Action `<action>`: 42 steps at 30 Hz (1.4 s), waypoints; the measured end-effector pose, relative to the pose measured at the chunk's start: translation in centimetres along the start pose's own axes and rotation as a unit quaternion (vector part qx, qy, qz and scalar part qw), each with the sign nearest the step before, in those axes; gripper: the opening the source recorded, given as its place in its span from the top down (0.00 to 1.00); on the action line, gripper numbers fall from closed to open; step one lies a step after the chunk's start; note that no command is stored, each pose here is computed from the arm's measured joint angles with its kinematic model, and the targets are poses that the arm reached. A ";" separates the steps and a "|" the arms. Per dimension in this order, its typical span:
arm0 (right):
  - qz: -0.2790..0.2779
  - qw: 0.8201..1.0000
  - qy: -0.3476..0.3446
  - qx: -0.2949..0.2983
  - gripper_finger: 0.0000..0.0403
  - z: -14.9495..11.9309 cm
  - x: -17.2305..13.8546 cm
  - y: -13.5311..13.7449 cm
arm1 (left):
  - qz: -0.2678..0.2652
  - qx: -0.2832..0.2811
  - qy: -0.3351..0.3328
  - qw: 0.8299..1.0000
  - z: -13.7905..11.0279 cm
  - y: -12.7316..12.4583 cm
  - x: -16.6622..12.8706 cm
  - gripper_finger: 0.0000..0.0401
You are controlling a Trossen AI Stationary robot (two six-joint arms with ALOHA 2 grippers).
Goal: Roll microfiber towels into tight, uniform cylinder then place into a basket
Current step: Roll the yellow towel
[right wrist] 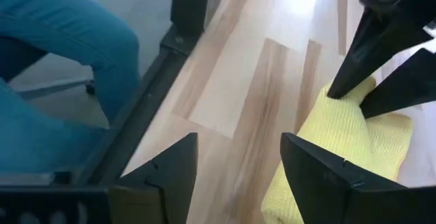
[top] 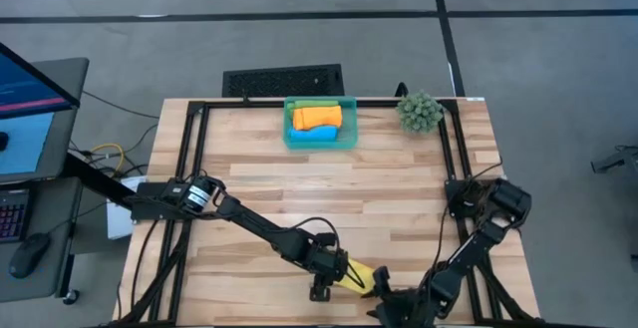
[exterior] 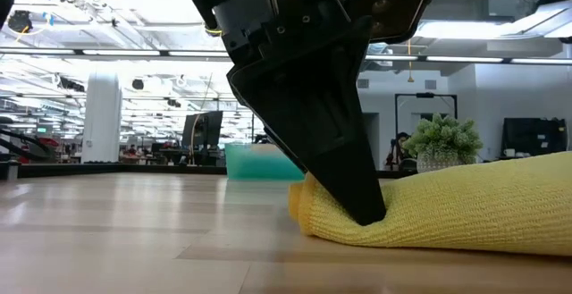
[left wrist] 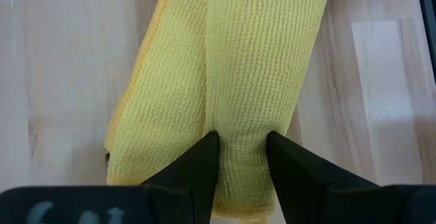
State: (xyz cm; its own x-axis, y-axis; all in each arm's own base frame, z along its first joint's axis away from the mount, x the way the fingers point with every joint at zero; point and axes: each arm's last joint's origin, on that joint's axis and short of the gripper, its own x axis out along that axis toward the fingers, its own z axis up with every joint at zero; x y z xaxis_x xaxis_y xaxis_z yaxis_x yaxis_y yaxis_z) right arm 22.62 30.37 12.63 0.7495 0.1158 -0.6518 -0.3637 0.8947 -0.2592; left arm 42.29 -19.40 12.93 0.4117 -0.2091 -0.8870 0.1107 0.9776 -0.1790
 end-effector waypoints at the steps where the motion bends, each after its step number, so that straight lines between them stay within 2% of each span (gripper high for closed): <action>1: -0.003 1.000 0.003 -0.001 0.42 -0.2 0.2 0.0 | 0.000 0.000 0.000 1.000 0.0 0.0 0.0 0.70; 9: -0.044 0.998 0.032 -0.003 0.42 -0.8 1.7 -1.5 | -0.001 0.000 0.000 1.000 0.0 0.0 0.0 0.70; 17: -0.074 0.991 0.090 0.066 0.42 -1.9 2.1 -2.8 | -0.001 -0.001 0.000 1.000 0.0 0.0 0.0 0.70; 28: -0.065 0.977 0.127 0.158 0.43 -2.1 2.5 -4.0 | -0.006 -0.024 0.003 1.000 0.0 0.0 0.0 0.70; 33: -0.065 0.975 0.142 0.161 0.55 -2.3 2.5 -4.2 | -0.009 -0.025 0.007 1.000 -0.1 0.0 0.0 0.70; 42: -0.074 0.964 0.150 0.209 0.90 -2.5 2.4 -4.3 | 0.001 0.033 0.009 0.999 0.5 -0.5 -0.6 0.70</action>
State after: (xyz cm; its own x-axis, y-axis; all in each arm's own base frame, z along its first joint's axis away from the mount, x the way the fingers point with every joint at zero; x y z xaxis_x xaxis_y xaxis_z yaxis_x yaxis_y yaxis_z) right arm 24.60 25.73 10.37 0.5601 -0.0992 -0.8224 0.0351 0.9948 -0.0961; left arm 42.49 -19.76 13.75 0.3955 -0.2054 -0.8952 0.1700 0.9742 -0.1485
